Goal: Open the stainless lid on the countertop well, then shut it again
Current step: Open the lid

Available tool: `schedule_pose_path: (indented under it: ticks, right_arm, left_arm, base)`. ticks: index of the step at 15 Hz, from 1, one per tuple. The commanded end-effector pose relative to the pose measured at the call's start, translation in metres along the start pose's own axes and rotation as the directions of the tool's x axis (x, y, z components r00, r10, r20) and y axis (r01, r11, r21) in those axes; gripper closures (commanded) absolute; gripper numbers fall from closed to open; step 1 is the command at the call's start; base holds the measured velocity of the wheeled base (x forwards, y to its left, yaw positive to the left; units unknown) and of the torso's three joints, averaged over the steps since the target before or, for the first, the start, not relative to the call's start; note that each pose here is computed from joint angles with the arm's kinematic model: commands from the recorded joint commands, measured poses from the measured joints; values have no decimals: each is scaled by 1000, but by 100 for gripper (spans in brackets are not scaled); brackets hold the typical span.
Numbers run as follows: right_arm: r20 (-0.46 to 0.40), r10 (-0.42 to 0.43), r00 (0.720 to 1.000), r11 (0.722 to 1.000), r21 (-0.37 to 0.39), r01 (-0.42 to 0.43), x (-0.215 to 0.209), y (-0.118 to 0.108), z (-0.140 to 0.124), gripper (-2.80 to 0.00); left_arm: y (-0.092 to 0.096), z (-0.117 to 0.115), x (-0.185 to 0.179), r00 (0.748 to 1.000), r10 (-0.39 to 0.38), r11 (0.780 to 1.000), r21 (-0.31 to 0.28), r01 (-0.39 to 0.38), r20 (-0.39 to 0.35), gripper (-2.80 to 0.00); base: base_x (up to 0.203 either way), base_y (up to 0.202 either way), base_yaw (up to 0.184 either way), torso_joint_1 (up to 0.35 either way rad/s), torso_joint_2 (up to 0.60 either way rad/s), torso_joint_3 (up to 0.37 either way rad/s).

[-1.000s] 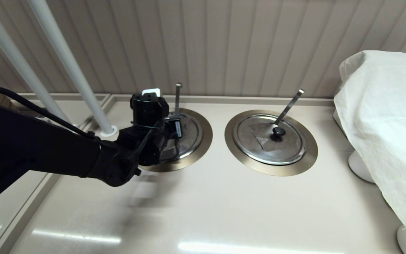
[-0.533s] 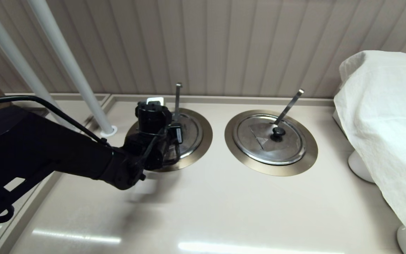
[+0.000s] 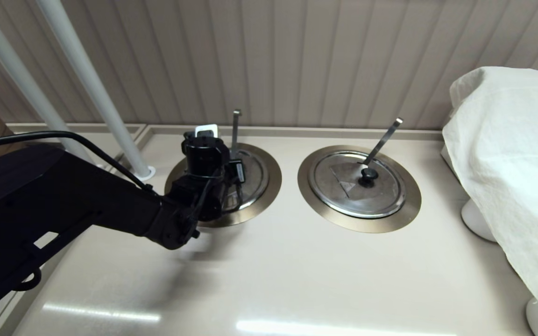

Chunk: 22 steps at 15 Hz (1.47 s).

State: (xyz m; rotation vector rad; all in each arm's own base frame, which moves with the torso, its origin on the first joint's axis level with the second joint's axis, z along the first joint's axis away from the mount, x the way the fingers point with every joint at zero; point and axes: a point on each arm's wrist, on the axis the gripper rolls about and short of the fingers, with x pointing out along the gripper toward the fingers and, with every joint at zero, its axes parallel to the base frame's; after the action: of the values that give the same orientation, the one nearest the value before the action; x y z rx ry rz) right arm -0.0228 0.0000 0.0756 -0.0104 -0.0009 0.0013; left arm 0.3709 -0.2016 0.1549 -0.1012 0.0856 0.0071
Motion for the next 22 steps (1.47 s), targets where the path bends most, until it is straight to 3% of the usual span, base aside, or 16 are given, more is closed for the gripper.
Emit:
schedule_pose_path:
  ticks: [1,7,8,12,18,22]
  right_arm:
    - [0,0,1000,1000,0,0,0,0,0,-280]
    - [-1,0,1000,1000,0,0,0,0,0,-280]
    - [0,0,1000,1000,0,0,0,0,0,-280]
    - [-1,0,1000,1000,0,0,0,0,0,-280]
    - [-1,0,1000,1000,0,0,0,0,0,-280]
    - [0,0,1000,1000,0,0,0,0,0,-280]
  left_arm:
    - [0,-3,1,1000,5,1000,3,-5,-6,0]
    - [0,-4,2,1000,10,1000,6,-10,-10,0]
    - [0,-5,1,1000,19,1000,11,-19,-15,-280]
    - [-2,-11,8,1000,24,1000,11,-23,-16,-280]
    - [-10,-39,38,999,37,999,-6,-37,8,-280]
    - [-9,-46,51,994,109,994,-13,-109,29,-280]
  base:
    - [0,0,0,0,0,0]
    - [0,0,0,0,0,0]
    - [0,0,0,0,0,0]
    - [0,0,0,0,0,0]
    - [0,0,0,0,0,0]
    - [0,0,0,0,0,0]
